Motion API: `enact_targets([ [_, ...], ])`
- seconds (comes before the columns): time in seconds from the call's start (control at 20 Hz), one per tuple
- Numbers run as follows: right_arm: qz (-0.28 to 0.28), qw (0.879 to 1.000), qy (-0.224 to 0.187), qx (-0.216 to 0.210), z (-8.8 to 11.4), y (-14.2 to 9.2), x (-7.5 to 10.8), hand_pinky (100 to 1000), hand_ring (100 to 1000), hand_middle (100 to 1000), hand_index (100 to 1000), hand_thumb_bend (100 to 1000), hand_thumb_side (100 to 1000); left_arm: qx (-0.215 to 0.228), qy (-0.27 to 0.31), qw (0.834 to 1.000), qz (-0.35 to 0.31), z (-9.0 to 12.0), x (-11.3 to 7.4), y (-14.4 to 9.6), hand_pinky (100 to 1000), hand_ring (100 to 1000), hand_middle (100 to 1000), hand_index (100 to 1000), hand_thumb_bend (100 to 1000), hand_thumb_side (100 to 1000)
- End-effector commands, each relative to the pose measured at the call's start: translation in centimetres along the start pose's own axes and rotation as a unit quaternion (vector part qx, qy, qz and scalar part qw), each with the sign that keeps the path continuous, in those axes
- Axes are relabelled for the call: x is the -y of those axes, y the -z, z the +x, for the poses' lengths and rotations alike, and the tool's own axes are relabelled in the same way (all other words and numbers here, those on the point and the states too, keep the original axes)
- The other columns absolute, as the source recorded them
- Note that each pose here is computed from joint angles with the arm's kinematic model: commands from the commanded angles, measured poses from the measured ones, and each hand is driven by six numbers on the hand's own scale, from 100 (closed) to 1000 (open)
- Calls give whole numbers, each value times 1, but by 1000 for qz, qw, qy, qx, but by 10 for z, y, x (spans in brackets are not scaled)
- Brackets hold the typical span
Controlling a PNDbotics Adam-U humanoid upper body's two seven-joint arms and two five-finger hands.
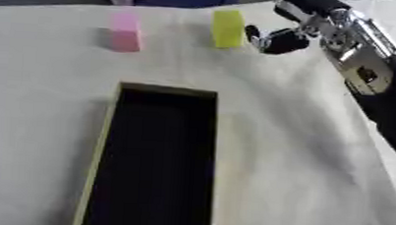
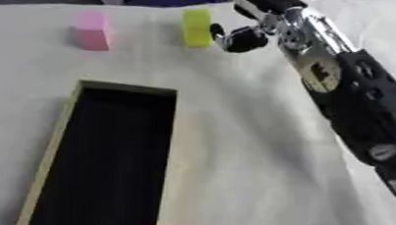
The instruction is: Pick up objects on the table and place them in the box.
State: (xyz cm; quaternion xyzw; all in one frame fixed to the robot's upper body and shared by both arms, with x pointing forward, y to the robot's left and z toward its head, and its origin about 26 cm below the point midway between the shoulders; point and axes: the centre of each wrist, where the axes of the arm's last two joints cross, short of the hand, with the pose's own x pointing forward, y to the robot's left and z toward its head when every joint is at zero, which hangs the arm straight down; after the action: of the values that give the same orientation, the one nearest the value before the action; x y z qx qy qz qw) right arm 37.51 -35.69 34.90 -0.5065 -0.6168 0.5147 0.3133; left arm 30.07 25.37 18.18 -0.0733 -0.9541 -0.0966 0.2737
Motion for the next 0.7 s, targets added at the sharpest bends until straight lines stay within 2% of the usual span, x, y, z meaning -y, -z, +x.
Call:
enact_targets([
  [0.05, -13, 1000, -16, 0, -2, 0, 14, 956, 1000, 860, 1000, 100, 256, 13, 4, 1000, -8, 6, 0, 5, 590, 540, 619, 845, 120, 856],
  [0.3, -13, 1000, -16, 8, -1, 1, 15, 966, 1000, 873, 1000, 100, 247, 12, 5, 1000, -6, 6, 0, 5, 588, 534, 615, 843, 119, 856],
  [0.35, -15, 1000, -19, 7, -2, 1, 15, 968, 1000, 882, 1000, 100, 223, 11, 6, 1000, -6, 6, 0, 5, 587, 533, 614, 843, 119, 856],
  [0.55, -17, 999, -39, 5, -3, 1, 15, 977, 1000, 907, 1000, 100, 218, 9, 8, 1000, -4, 5, 0, 4, 586, 529, 610, 842, 114, 854],
  [0.7, -16, 999, -49, 4, -4, 1, 15, 985, 1000, 914, 1000, 100, 246, 10, 8, 1000, -5, 5, 1, 5, 585, 527, 609, 842, 113, 854],
])
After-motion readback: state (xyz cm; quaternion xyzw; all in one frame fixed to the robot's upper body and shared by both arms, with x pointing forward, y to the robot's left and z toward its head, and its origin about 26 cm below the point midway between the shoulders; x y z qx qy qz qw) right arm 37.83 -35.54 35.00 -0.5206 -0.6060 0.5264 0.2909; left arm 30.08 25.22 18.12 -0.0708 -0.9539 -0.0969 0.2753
